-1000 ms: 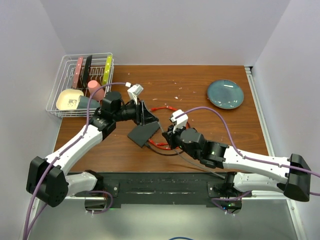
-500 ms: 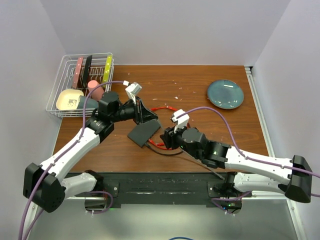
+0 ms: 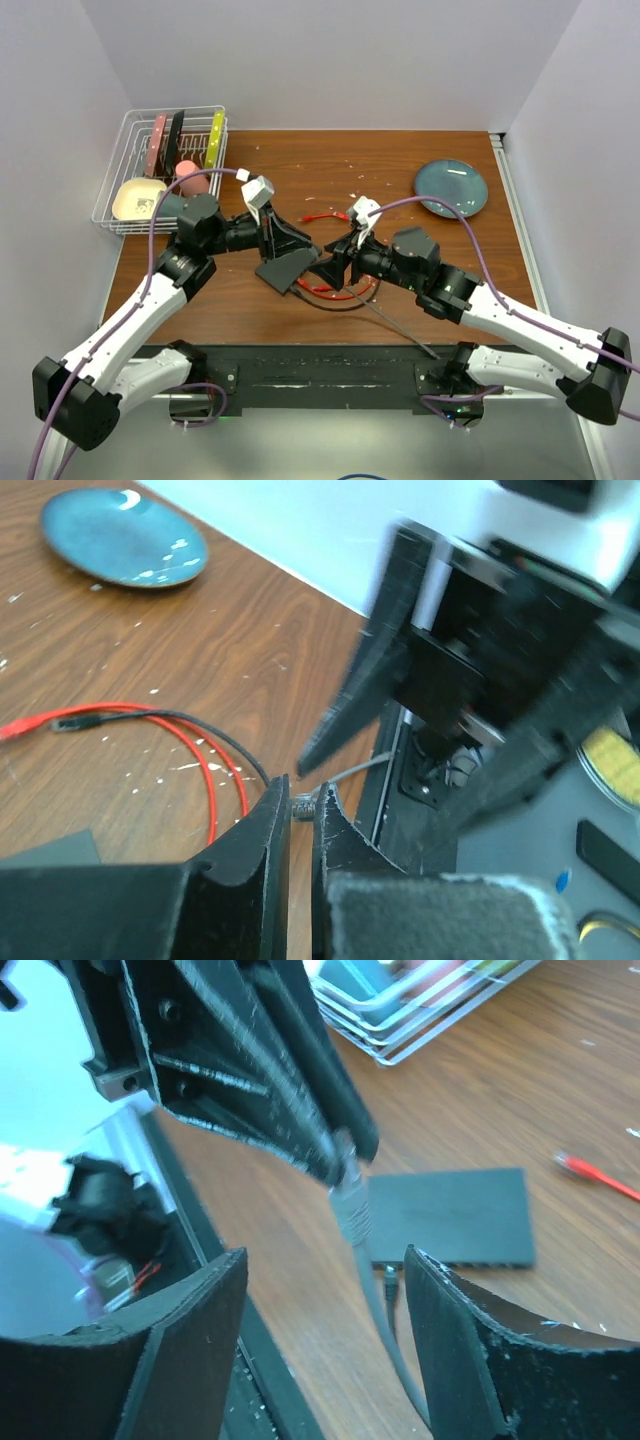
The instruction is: Insert the plug into the switch port
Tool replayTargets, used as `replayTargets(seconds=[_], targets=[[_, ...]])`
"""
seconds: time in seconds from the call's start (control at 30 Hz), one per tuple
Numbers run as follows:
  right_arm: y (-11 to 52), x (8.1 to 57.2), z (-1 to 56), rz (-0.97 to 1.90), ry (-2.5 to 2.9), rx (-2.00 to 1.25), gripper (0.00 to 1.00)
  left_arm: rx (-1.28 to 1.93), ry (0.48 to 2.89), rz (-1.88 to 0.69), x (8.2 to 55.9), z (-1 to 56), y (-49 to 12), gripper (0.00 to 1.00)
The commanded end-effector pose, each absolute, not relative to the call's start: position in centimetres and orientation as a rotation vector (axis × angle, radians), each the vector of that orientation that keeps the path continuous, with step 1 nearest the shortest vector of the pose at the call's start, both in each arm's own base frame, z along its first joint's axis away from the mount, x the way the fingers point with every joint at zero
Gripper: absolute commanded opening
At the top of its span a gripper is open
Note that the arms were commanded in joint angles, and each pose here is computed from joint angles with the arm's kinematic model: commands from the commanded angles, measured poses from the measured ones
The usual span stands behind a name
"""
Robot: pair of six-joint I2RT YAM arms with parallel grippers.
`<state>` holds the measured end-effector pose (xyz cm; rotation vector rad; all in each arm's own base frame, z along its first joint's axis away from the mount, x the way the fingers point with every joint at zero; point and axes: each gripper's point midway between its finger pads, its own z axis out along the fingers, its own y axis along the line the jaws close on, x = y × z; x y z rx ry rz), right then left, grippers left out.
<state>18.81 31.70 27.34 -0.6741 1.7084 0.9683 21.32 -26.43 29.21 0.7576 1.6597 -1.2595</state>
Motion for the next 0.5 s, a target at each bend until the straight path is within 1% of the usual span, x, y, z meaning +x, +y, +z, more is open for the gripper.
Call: replayTargets(seconds=[0.0,0.2,0.3,0.4,0.47], targets=[[32.6,17.3,30.4,1.156,1.573,-0.831,0.65,0.922,1.465,-1.299,18.5,31.6,-26.4,0.0],[32.8,17.1,30.6,1.233,1.542,-0.893,0.63,0.999,1.349,-1.346,16.1,32.9,-26.0,0.0],[33.0,16.1,31.2,1.298,1.504,-0.922,0.59,1.008,1.334,-1.353,15.8,33.0,-26.0,0.0],[33.1,15.4,32.0,1.344,1.47,-0.929,0.48,1.008,1.338,-1.358,15.9,33.0,-26.1,0.0],[33.0,15.1,32.3,1.354,1.462,-0.929,0.45,1.006,1.343,-1.36,16.0,32.9,-26.1,0.0]])
